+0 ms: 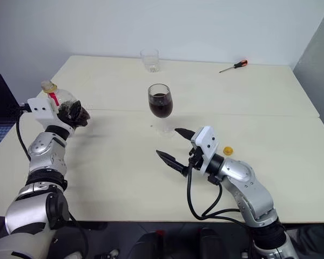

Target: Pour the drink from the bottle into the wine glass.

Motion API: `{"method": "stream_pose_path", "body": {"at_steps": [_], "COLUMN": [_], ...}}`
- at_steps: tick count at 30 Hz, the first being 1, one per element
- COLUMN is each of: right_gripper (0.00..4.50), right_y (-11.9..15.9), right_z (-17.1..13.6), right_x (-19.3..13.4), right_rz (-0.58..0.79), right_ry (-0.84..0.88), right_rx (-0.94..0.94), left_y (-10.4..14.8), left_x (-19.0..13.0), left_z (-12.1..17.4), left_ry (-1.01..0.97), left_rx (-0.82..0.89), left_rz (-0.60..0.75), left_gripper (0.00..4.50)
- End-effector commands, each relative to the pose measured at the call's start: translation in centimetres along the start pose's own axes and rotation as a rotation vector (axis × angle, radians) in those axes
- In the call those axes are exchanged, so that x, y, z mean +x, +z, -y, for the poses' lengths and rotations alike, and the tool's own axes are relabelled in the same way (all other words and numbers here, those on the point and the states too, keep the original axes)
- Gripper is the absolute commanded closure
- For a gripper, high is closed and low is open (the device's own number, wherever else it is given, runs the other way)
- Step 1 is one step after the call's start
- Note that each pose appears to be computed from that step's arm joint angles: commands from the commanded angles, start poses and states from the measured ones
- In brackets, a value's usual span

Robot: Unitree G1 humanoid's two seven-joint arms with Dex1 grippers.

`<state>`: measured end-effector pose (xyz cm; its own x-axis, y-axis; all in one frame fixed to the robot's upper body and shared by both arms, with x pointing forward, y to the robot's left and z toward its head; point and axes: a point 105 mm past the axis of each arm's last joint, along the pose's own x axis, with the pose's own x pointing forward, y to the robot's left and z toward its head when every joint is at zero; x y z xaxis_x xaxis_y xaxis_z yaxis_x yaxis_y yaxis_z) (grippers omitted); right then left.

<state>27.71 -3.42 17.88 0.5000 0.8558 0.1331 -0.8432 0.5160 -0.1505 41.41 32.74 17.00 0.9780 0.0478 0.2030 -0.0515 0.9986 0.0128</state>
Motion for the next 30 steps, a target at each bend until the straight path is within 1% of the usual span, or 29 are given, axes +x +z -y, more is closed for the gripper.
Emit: {"method": "stream_pose_path", "body": {"at_steps": [1,7,15,17,18,22,23,25,26,30], "right_gripper": [0.00,0.00,0.00,0.00,0.00,0.00,0.00,0.00,0.00,0.00], "right_y": [1.1,1.1,1.2,1.2,1.2,1.3,1.3,1.3,1.3,1.3], "right_z": [-0.1,0.1,0.3,0.4,0.4,0.4,0.4,0.4,0.4,0.5], "right_x": [0.0,0.2,0.3,0.3,0.3,0.3,0.3,0.3,0.3,0.3], "right_rz": [0.040,0.044,0.047,0.049,0.050,0.052,0.052,0.052,0.053,0.053], "right_ry": [0.000,0.000,-0.005,-0.006,-0.006,-0.007,-0.007,-0.007,-0.007,-0.006], "right_rx": [-0.014,-0.018,-0.019,-0.019,-0.019,-0.019,-0.020,-0.021,-0.021,-0.022], "left_y": [0.6,-0.2,-0.6,-0.5,-0.5,-0.3,-0.3,-0.2,-0.1,0.0], "left_x": [-0.1,-0.4,-0.6,-0.6,-0.6,-0.5,-0.5,-0.5,-0.5,-0.4], "left_z": [-0.5,-0.5,-0.5,-0.6,-0.5,-0.6,-0.7,-0.7,-0.7,-0.7], "left_ry": [0.018,0.016,0.014,0.013,0.013,0.014,0.015,0.016,0.016,0.017], "left_rx": [-0.014,0.001,0.013,0.014,0.014,0.018,0.018,0.018,0.018,0.018], "left_rz": [0.026,0.003,-0.011,-0.009,-0.008,-0.004,-0.004,-0.002,-0.001,0.003], "left_gripper": [3.35,3.35,3.35,2.69,2.45,1.13,0.89,0.20,0.02,0.02]}}
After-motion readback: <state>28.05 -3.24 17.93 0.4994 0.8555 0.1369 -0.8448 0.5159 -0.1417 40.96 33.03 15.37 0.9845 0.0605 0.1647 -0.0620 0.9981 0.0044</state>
